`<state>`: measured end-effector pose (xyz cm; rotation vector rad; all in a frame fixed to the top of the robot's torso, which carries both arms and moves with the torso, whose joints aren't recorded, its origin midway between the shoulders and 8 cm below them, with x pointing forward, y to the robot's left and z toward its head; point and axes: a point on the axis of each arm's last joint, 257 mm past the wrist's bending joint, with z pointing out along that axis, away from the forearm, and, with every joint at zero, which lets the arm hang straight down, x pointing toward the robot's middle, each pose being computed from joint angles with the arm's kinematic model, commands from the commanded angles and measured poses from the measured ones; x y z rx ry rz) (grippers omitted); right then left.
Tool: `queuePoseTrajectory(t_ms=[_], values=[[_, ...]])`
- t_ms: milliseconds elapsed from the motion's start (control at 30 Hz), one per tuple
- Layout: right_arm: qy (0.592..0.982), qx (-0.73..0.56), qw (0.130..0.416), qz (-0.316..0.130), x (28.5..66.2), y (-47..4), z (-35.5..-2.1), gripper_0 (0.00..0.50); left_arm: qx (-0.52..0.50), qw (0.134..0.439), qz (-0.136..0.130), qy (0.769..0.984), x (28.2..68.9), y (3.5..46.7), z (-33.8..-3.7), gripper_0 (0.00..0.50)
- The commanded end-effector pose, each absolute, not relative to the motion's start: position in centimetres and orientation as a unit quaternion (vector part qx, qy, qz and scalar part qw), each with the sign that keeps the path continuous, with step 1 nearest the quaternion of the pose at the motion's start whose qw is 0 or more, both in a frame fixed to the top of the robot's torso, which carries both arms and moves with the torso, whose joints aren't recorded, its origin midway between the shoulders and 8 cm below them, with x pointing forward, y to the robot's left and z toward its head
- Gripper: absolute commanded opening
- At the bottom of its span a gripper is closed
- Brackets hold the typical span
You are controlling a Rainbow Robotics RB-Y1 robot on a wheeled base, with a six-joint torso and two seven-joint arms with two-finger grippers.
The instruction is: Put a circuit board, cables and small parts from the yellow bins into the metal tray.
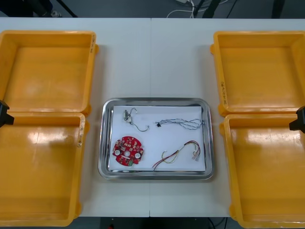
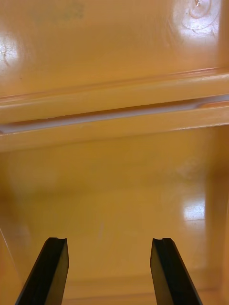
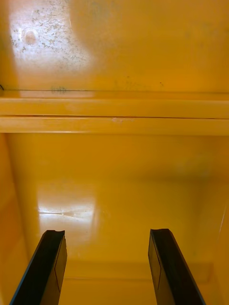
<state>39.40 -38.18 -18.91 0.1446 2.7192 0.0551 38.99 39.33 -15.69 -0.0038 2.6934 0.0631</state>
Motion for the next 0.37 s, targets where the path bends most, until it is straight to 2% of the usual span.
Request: queuePoseTrajectory(t_ms=[33,367], values=[[0.974,0.027,0.223,0.016,39.43,-38.37,-17.89,0.5,0.043,0.232,0.065,0.97,38.58,41.27,-13.97,0.5],[0.974,0.027,0.223,0.016,39.43,-38.37,-17.89,0.5,0.043,0.232,0.065,0.97,38.58,41.27,-13.97,0.5]])
